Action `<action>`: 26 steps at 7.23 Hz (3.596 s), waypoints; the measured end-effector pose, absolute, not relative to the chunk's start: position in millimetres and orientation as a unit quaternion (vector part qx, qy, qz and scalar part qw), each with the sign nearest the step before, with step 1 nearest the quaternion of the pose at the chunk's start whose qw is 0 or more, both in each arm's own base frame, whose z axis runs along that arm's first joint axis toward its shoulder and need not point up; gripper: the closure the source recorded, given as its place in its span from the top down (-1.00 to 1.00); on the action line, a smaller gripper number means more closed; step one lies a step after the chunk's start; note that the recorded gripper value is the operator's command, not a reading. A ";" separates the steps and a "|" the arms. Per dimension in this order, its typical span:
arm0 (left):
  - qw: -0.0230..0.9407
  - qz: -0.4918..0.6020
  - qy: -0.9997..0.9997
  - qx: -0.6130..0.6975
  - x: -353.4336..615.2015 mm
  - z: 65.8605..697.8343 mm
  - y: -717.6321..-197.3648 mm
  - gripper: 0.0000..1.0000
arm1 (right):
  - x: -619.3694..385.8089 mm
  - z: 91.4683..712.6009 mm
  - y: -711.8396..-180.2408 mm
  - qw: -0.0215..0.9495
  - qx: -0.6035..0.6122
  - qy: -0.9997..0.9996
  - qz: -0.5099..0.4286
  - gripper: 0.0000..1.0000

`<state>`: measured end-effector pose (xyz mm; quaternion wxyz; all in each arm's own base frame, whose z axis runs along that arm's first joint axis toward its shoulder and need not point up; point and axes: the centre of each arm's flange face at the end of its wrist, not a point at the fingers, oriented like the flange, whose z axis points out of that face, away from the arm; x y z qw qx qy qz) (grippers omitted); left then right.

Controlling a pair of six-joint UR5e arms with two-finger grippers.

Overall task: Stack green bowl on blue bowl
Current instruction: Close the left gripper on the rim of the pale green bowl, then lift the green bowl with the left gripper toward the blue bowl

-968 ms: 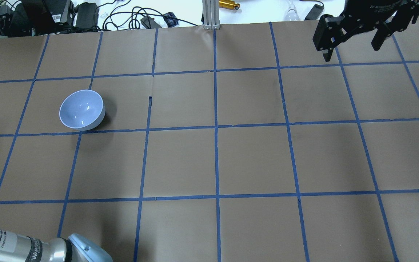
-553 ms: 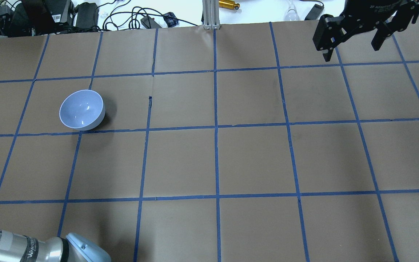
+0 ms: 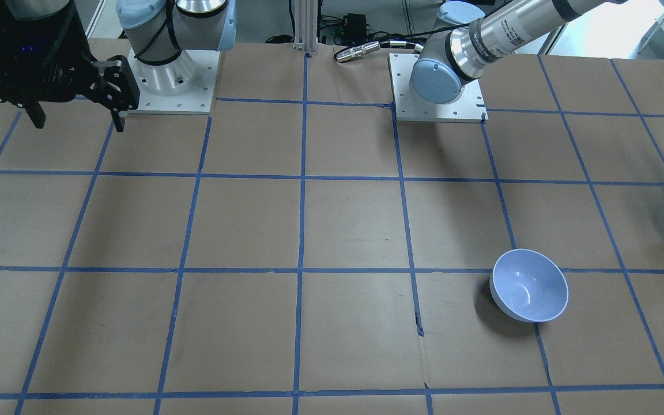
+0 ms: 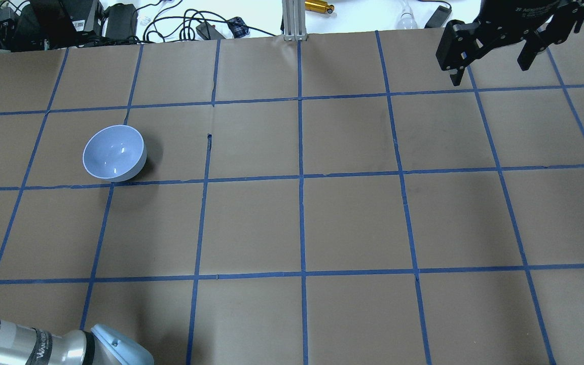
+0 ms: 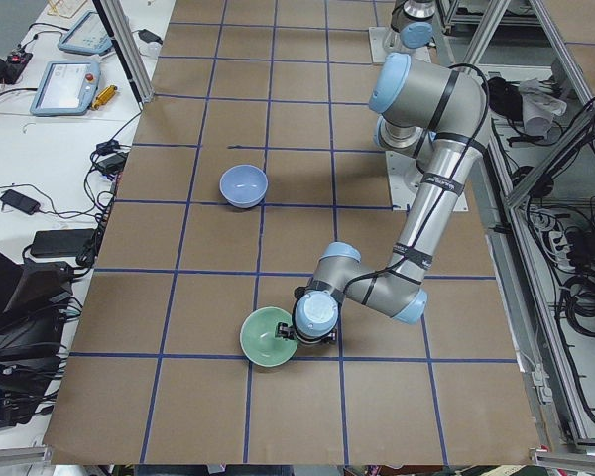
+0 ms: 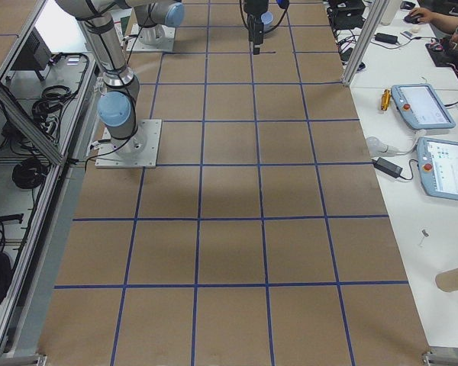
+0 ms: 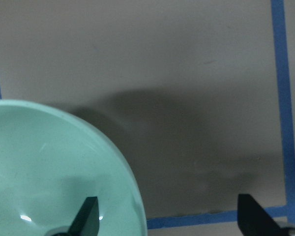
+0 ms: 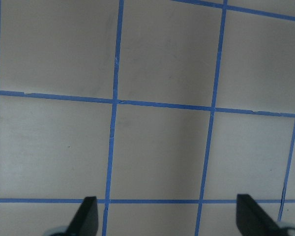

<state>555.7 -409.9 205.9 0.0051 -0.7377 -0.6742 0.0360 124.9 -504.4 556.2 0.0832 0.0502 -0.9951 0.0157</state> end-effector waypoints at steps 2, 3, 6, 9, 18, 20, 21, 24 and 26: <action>0.009 0.030 -0.688 -0.725 553.5 203.0 -407.4 0.57 | 125.0 556.2 -504.4 0.083 0.050 -0.995 0.016 1.00; 0.002 0.025 -0.690 -0.724 554.8 204.8 -407.6 0.39 | 125.0 556.2 -504.4 0.083 0.050 -0.995 0.016 1.00; -0.004 0.020 -0.692 -0.722 556.0 203.8 -408.1 -0.63 | 124.9 556.2 -504.4 0.083 0.050 -0.995 0.016 1.00; -0.009 0.016 -0.693 -0.720 555.3 211.6 -407.9 -1.00 | 125.0 556.2 -504.4 0.083 0.050 -0.995 0.016 1.00; -0.017 0.015 -0.688 -0.725 554.8 219.5 -410.8 -1.00 | 125.0 556.2 -504.4 0.083 0.050 -0.995 0.016 1.00; -0.028 0.011 -0.686 -0.727 548.9 238.0 -416.4 -1.00 | 125.0 556.2 -504.4 0.083 0.050 -0.995 0.016 1.00; -0.038 0.009 -0.681 -0.731 540.0 254.9 -425.3 -1.00 | 125.0 556.2 -504.4 0.083 0.050 -0.995 0.016 1.00; -0.058 0.022 -0.640 -0.766 458.7 312.2 -491.4 -1.00 | 125.0 556.2 -504.4 0.083 0.050 -0.995 0.016 1.00; -0.045 0.040 -0.636 -0.769 365.8 344.2 -539.2 -1.00 | 125.0 556.2 -504.4 0.083 0.050 -0.995 0.016 1.00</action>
